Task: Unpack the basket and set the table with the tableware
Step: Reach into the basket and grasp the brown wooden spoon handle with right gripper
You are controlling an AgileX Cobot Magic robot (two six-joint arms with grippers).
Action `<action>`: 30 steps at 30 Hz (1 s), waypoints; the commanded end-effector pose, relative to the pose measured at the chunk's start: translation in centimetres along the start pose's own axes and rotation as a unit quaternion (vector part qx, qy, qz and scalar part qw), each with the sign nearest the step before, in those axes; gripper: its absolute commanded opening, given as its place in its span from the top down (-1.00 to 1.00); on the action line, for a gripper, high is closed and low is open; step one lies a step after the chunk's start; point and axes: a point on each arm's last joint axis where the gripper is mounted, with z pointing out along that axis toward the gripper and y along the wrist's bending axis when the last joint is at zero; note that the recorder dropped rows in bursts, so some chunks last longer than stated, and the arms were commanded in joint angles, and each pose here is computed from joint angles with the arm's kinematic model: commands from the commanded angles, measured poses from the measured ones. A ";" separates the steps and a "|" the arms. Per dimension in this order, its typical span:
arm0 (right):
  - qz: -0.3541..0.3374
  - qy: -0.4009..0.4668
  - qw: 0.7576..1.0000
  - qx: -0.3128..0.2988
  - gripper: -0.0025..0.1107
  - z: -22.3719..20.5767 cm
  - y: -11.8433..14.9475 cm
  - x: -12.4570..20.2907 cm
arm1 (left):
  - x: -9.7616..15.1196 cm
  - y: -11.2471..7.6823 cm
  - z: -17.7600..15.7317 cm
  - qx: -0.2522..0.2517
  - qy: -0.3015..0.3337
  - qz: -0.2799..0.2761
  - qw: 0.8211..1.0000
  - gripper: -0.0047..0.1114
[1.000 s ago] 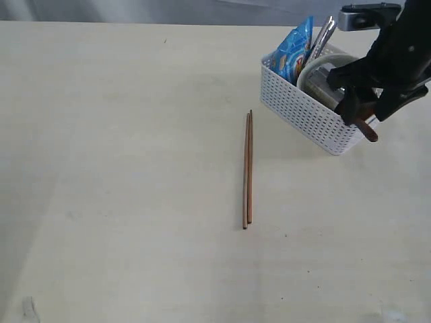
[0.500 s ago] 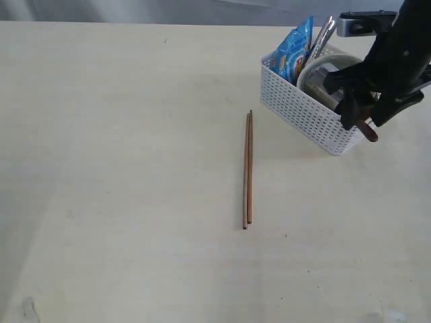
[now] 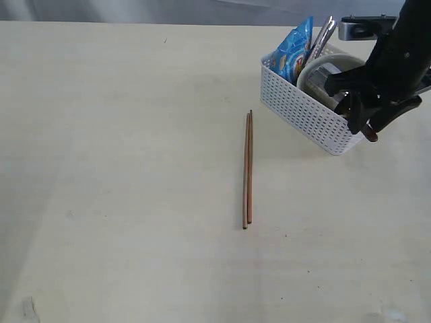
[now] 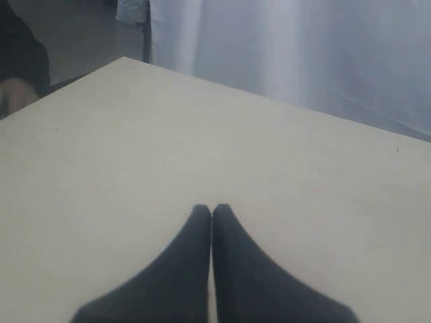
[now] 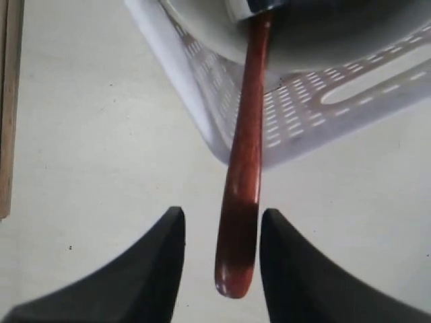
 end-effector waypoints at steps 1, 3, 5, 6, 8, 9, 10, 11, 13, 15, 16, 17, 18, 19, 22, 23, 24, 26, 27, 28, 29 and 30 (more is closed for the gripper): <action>0.004 0.008 1.000 0.004 0.30 0.1 -0.1 0.1 | 0.0 0.0 0.0 0.004 -0.004 0.003 1.000 0.91; 0.004 0.008 1.000 0.004 0.30 0.1 -0.1 0.1 | 0.0 0.0 0.0 0.004 -0.004 0.003 1.000 0.91; 0.003 0.008 1.000 0.005 0.30 0.1 -0.1 0.1 | 0.0 0.0 0.0 0.004 -0.004 0.003 1.000 0.91; 0.005 0.008 1.000 0.006 0.30 0.1 -0.2 0.1 | 0.0 0.0 0.0 0.004 -0.004 0.003 1.000 0.91; 0.012 0.008 1.000 0.008 0.30 0.1 -0.2 0.2 | 0.0 0.0 0.0 0.004 -0.004 0.003 1.000 0.91; 0.016 0.011 1.000 0.011 0.30 0.1 -0.2 0.2 | 0.0 0.0 0.0 0.004 -0.004 0.003 1.000 0.91; 0.019 0.012 1.000 0.012 0.30 0.1 -0.2 0.2 | 0.0 0.0 0.0 0.004 -0.004 0.003 1.000 0.91; 0.020 0.012 1.000 0.014 0.30 0.1 -0.3 0.2 | 0.0 0.0 0.0 0.004 -0.004 0.003 1.000 0.91; 0.021 0.012 1.000 0.015 0.30 0.1 -0.3 0.2 | 0.0 0.0 0.0 0.004 -0.004 0.003 1.000 0.91; 0.022 0.012 1.000 0.015 0.30 0.1 -0.3 0.2 | 0.0 0.0 0.0 0.004 -0.004 0.003 1.000 0.91; 0.022 0.012 1.000 0.015 0.30 0.1 -0.3 0.2 | 0.0 0.0 0.0 0.004 -0.004 0.003 1.000 0.91; 0.022 0.012 1.000 0.015 0.30 0.1 -0.3 0.2 | 0.0 0.0 0.0 0.004 -0.004 0.003 1.000 0.91; 0.022 0.012 1.000 0.015 0.30 0.1 -0.3 0.2 | 0.0 0.0 0.0 0.004 -0.004 0.003 1.000 0.91; 0.022 0.012 1.000 0.015 0.30 0.1 -0.3 0.2 | 0.0 0.0 0.0 0.004 -0.004 0.003 1.000 0.91; 0.023 0.016 1.000 0.013 0.30 0.3 -0.3 0.4 | 0.0 0.0 0.0 0.004 -0.004 0.003 1.000 0.91; 0.023 0.020 0.999 0.013 0.30 0.5 -0.3 0.5 | 0.0 0.0 0.0 0.004 -0.004 0.003 1.000 0.91; 0.023 0.025 0.999 0.013 0.30 0.7 -0.3 0.7 | 0.0 0.0 0.0 0.004 -0.004 0.003 1.000 0.91; 0.024 0.033 0.999 0.013 0.30 1.2 -0.3 0.8 | 0.0 0.0 0.0 0.004 -0.004 0.003 1.000 0.91; 0.024 0.035 0.999 0.013 0.30 1.2 -0.3 0.8 | 0.0 0.0 0.0 0.004 -0.004 0.003 1.000 0.91; 0.024 0.035 0.999 0.013 0.30 1.3 -0.3 0.8 | 0.0 0.0 0.0 0.004 -0.004 0.003 1.000 0.91; 0.024 0.032 0.999 0.013 0.30 1.3 -0.3 0.7 | 0.0 0.0 0.0 0.004 -0.004 0.003 1.000 0.91; 0.025 0.028 0.999 0.013 0.30 1.3 -0.4 0.6 | 0.0 0.0 0.0 0.004 -0.004 0.003 1.000 0.91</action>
